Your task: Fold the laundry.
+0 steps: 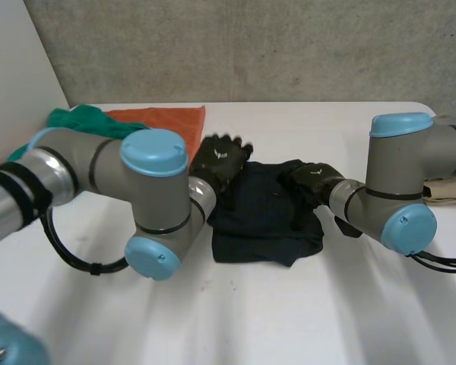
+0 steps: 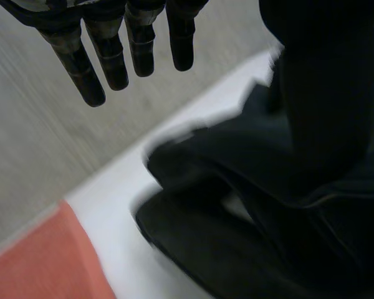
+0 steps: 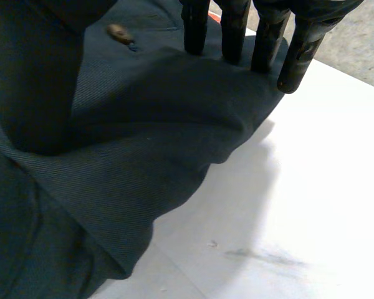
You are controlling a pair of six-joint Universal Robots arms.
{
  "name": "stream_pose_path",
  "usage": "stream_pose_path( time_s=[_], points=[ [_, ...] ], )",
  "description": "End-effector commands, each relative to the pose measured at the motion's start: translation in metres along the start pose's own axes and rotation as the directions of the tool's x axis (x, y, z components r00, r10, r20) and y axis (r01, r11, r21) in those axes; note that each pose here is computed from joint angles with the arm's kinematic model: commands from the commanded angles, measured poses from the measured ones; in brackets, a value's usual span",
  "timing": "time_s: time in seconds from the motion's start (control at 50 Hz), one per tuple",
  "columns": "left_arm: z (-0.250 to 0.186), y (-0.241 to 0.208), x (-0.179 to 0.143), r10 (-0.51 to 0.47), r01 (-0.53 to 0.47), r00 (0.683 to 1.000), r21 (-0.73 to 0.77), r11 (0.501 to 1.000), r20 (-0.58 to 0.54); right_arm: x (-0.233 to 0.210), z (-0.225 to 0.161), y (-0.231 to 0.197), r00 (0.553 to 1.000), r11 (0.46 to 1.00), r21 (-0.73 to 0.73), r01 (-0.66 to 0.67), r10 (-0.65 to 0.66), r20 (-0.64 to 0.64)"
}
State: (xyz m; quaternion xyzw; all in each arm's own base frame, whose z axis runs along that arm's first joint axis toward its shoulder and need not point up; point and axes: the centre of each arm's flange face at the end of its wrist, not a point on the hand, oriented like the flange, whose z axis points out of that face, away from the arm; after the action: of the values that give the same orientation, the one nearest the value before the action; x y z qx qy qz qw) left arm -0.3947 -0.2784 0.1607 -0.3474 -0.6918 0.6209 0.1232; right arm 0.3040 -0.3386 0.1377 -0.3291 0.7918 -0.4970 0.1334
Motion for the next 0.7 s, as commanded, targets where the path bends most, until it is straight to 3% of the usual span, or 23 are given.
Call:
stream_pose_path(
  time_s=[0.02,0.46,0.56,0.7],
  points=[
    [0.004,0.03,0.007,0.009,-0.011,1.0,-0.114,0.993,-0.02,0.001,0.0,0.0,1.0,1.0,0.01,0.006,-0.005,-0.022],
    [0.01,0.041,0.001,0.106,-0.106,0.994,-0.14,0.984,-0.01,0.0,0.005,0.006,0.991,0.992,0.023,0.122,-0.121,-0.061],
    [0.007,0.02,-0.014,0.081,-0.078,0.996,-0.1,0.992,0.024,0.0,-0.015,-0.03,0.985,0.982,0.107,0.157,-0.147,-0.091],
    [-0.026,-0.05,-0.033,-0.061,0.059,0.998,0.049,0.997,0.031,0.005,-0.055,-0.068,0.977,0.961,0.229,0.153,-0.113,-0.18]
  ],
)
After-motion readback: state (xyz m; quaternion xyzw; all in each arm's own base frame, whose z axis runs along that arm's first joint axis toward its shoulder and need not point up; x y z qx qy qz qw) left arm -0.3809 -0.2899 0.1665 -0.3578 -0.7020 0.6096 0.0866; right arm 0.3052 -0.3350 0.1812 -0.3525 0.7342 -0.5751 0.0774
